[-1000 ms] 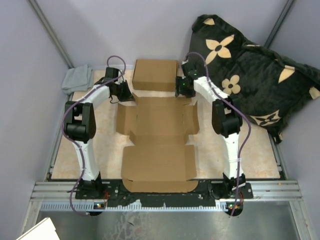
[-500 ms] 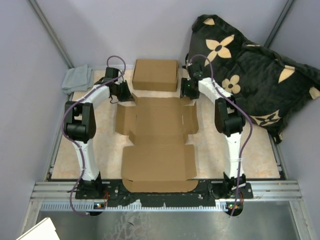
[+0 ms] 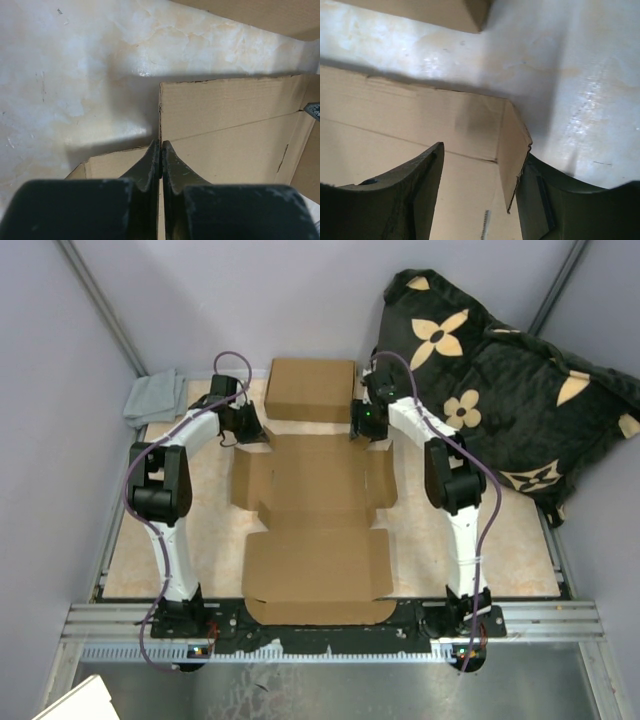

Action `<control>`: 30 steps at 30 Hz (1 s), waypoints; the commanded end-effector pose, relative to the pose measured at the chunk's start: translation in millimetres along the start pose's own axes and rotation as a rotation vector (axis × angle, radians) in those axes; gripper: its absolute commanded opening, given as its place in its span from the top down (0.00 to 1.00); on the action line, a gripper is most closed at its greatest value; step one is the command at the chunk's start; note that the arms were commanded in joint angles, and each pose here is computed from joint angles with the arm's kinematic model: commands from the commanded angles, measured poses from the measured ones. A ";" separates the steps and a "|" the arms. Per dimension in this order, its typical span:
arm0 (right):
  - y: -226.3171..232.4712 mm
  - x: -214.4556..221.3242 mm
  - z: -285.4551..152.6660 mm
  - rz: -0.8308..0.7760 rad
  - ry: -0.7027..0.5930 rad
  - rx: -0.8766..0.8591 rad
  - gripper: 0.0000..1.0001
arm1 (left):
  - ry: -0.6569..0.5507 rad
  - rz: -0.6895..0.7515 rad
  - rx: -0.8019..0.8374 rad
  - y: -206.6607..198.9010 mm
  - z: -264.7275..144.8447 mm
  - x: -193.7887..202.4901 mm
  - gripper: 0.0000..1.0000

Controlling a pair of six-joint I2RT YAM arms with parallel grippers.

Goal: Fold the paper box

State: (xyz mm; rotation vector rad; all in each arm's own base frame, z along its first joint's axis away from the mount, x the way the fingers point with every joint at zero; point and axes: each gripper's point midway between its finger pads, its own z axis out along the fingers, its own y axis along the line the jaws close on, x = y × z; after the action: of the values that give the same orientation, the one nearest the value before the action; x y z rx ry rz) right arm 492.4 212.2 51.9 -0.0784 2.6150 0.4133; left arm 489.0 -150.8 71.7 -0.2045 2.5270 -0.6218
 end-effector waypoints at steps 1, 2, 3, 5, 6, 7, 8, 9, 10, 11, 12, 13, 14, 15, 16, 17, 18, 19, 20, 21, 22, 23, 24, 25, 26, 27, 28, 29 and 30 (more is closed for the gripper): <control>38.6 -38.5 -27.2 -0.067 -0.107 -0.074 0.44 | -0.033 0.027 0.044 -20.0 -9.9 -16.4 0.93; 40.8 -37.5 -25.2 -0.072 -0.105 -0.074 0.43 | -0.031 0.031 0.044 -21.5 -9.9 -16.6 0.92; 42.6 -36.1 -23.6 -0.076 -0.102 -0.071 0.43 | -0.030 0.034 0.044 -22.7 -9.1 -16.7 0.91; 47.0 -35.6 -22.6 -0.087 -0.106 -0.069 0.43 | -0.030 0.039 0.049 -25.5 -8.5 -17.1 0.86; 48.9 -35.5 -22.0 -0.090 -0.108 -0.069 0.43 | -0.031 0.042 0.051 -27.3 -8.1 -17.8 0.82; 49.9 -35.3 -20.1 -0.091 -0.105 -0.070 0.43 | -0.029 0.044 0.054 -28.6 -6.7 -17.6 0.79; 50.6 -35.3 -18.4 -0.091 -0.100 -0.073 0.43 | -0.025 0.047 0.058 -30.4 -4.2 -17.1 0.77; 50.8 -34.0 -15.3 -0.092 -0.091 -0.073 0.43 | -0.017 0.049 0.065 -32.3 -1.8 -15.7 0.76; 49.7 -31.7 -11.6 -0.092 -0.076 -0.068 0.43 | -0.006 0.046 0.072 -33.1 1.6 -14.0 0.75; 49.1 -30.4 -9.0 -0.092 -0.069 -0.066 0.43 | 0.002 0.044 0.078 -34.3 4.4 -12.5 0.75; 47.7 -28.2 -5.0 -0.091 -0.059 -0.065 0.43 | 0.008 0.042 0.080 -34.3 7.3 -11.2 0.74; 47.3 -26.3 -2.0 -0.090 -0.052 -0.065 0.43 | 0.014 0.041 0.081 -34.2 10.3 -9.4 0.74; 46.5 -23.5 1.6 -0.089 -0.042 -0.064 0.43 | 0.022 0.038 0.081 -33.3 13.6 -7.2 0.74; 45.4 -21.1 5.1 -0.087 -0.034 -0.063 0.43 | 0.031 0.035 0.080 -31.8 17.0 -4.9 0.74; 44.7 -18.9 7.5 -0.087 -0.027 -0.062 0.43 | 0.035 0.033 0.081 -31.5 18.6 -3.7 0.74; 43.7 -16.6 10.8 -0.086 -0.020 -0.062 0.43 | 0.043 0.030 0.080 -29.3 22.1 -1.4 0.74; 43.5 -14.5 13.2 -0.085 -0.013 -0.063 0.43 | 0.048 0.027 0.078 -27.9 24.6 0.1 0.74; 42.4 -12.9 15.8 -0.085 -0.007 -0.062 0.43 | 0.053 0.025 0.078 -27.3 26.8 1.5 0.74; 41.9 -11.6 17.8 -0.085 -0.003 -0.061 0.43 | 0.059 0.021 0.077 -26.2 28.9 3.1 0.74; 41.5 -9.9 19.8 -0.085 0.004 -0.061 0.43 | 0.062 0.018 0.077 -25.2 30.9 4.1 0.74; 41.2 -8.2 22.3 -0.085 0.010 -0.063 0.43 | 0.067 0.016 0.079 -25.0 32.7 5.5 0.74; 41.3 -6.8 24.1 -0.084 0.015 -0.066 0.43 | 0.070 0.012 0.079 -24.3 34.3 6.3 0.74; 41.6 -5.5 25.7 -0.084 0.021 -0.069 0.43 | 0.075 0.007 0.074 -22.5 36.9 7.6 0.74; 40.7 -3.2 28.3 -0.084 0.029 -0.068 0.43 | 0.081 0.005 0.068 -20.8 38.9 8.7 0.74; 39.9 -1.1 30.6 -0.084 0.037 -0.068 0.43 | 0.091 0.002 0.062 -19.2 41.2 11.0 0.74; 39.2 0.8 32.6 -0.084 0.045 -0.067 0.43 | 0.101 0.000 0.052 -16.5 43.7 13.5 0.74; 38.6 2.2 33.8 -0.085 0.051 -0.066 0.43 | 0.112 -0.006 0.039 -12.9 45.8 15.5 0.74; 38.0 3.0 34.8 -0.085 0.053 -0.064 0.43 | 0.125 -0.008 0.032 -11.1 48.2 18.6 0.74; 38.5 3.1 34.1 -0.085 0.054 -0.066 0.42 | 0.132 -0.012 0.033 -10.9 49.1 20.1 0.73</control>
State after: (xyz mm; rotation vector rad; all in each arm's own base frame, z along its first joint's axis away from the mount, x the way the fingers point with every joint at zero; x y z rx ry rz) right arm 503.1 253.2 42.2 -0.1892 2.6140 0.4534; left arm 504.4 -186.0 58.4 -0.1441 2.5574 -0.7322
